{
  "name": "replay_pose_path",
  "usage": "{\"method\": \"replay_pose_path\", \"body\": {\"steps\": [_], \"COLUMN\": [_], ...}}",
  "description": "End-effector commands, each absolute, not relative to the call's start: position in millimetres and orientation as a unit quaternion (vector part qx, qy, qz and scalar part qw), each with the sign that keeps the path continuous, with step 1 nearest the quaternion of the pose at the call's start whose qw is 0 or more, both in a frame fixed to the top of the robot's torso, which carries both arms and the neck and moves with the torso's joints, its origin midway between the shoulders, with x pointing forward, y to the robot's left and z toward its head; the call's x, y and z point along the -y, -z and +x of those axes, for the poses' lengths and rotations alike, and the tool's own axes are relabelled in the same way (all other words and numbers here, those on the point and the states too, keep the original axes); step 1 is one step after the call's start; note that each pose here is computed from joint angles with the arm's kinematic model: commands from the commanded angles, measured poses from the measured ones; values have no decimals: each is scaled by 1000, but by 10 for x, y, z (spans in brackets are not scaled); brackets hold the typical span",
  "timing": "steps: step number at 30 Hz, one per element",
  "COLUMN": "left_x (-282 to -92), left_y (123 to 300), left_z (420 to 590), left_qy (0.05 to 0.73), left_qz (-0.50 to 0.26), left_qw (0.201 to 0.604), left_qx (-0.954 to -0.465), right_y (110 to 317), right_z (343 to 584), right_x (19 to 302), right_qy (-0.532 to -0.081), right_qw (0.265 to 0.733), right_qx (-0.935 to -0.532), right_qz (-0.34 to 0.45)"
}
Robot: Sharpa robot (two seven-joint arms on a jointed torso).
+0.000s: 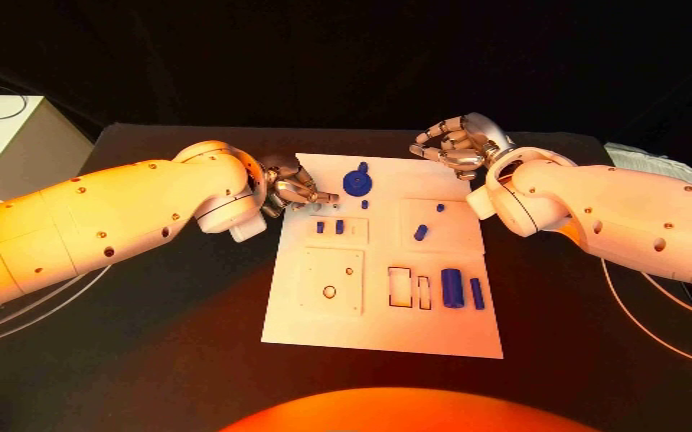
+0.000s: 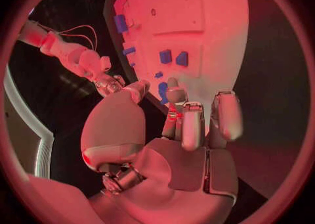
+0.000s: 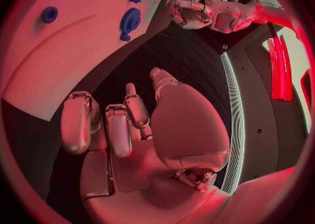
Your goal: Assemble the parts on the task board
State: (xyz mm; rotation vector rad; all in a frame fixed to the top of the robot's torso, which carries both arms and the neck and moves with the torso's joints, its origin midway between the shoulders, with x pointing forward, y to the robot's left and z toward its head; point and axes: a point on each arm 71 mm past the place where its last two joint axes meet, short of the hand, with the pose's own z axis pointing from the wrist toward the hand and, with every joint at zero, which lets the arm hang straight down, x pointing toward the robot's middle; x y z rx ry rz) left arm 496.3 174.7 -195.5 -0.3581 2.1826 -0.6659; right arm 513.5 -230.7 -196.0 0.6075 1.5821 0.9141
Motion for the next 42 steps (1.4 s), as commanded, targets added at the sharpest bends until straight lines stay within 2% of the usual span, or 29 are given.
{"method": "replay_pose_path", "body": {"steps": [1,6,9,14,19,26,42], "left_x": [-1702,-1626,-1520,-1324,-1172,-1016,-855], "left_y": [1823,1710,1669,1705,1813,1973,2125], "left_z": [5003,5025,5007,4945,4923,4953,5037], "left_qy": [360,415,438,450,435,393,330], "left_qz": [-188,-156,-100,3,87,169,228], "left_qw": [431,471,501,539,558,567,561], "left_qx": [-806,-762,-740,-712,-701,-704,-724], "right_y": [1958,1959,1959,1958,1960,1958,1929], "right_z": [5136,5144,5148,5154,5156,5154,5169], "right_x": [2305,2316,2319,2316,2303,2283,2270], "right_qy": [-393,-392,-391,-391,-393,-396,-410], "right_qw": [572,573,574,575,574,573,583], "right_qx": [-673,-673,-673,-672,-672,-672,-653], "right_qz": [255,256,256,255,253,252,258]}}
